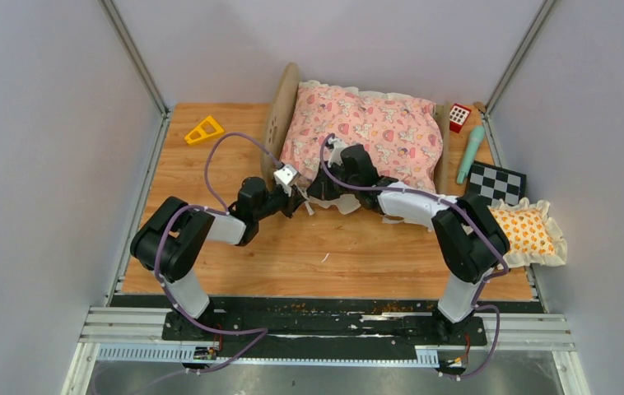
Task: Set up the pet bed
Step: Tie the ropes to the bed frame.
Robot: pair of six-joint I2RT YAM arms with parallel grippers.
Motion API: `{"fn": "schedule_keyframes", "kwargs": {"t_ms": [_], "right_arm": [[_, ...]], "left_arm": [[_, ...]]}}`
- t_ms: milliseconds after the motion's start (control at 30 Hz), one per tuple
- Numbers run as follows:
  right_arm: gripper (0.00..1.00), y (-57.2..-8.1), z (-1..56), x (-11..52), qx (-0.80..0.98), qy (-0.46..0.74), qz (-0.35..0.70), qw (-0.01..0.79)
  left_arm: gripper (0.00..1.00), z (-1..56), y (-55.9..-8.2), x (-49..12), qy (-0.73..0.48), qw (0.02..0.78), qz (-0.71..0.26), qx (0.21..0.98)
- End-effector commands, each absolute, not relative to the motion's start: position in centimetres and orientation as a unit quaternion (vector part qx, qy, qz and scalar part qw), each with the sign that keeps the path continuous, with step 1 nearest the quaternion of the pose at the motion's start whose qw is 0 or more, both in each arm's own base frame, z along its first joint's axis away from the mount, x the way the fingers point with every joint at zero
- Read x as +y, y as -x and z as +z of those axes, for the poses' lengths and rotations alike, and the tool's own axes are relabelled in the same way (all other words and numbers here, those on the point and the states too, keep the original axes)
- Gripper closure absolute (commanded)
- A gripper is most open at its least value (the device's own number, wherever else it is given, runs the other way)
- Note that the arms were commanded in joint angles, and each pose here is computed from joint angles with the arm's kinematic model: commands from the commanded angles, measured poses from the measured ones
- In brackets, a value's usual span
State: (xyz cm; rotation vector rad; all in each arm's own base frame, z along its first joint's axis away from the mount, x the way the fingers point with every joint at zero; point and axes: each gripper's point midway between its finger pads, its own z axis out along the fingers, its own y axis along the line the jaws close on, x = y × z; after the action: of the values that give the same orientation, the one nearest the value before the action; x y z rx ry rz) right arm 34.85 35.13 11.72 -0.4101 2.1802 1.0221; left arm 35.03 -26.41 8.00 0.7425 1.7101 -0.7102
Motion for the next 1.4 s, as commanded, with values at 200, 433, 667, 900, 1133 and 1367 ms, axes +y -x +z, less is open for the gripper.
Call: {"fn": "schedule_keyframes", "kwargs": {"t_ms": [200, 433, 667, 900, 1133, 1367], "right_arm": [[1.0, -34.5, 14.4, 33.7, 0.834, 0.16, 0.367, 0.381], [1.0, -34.4, 15.1, 33.2, 0.829, 0.175, 0.358, 0.392], [1.0, -34.0, 16.5, 33.6, 0.814, 0.198, 0.379, 0.394], [0.89, -33.6, 18.9, 32.6, 0.803, 0.198, 0.374, 0.419], [0.79, -33.8, 20.0, 32.6, 0.8, 0.2, 0.377, 0.421], [0.71, -32.7, 19.8, 34.2, 0.8, 0.195, 0.427, 0.373]], "left_arm": [[0.91, 10.7, -36.0, -26.9, -0.308, 0.58, -0.304, 0.69], [0.94, 10.7, -36.0, -26.9, -0.309, 0.58, -0.303, 0.69], [0.96, 11.0, -35.4, -26.9, -0.318, 0.587, -0.307, 0.678], [0.98, 12.0, -35.0, -26.9, -0.321, 0.601, -0.314, 0.661], [0.99, 13.2, -34.2, -26.8, -0.327, 0.617, -0.321, 0.64], [0.99, 13.7, -33.8, -26.8, -0.333, 0.627, -0.323, 0.626]]}}
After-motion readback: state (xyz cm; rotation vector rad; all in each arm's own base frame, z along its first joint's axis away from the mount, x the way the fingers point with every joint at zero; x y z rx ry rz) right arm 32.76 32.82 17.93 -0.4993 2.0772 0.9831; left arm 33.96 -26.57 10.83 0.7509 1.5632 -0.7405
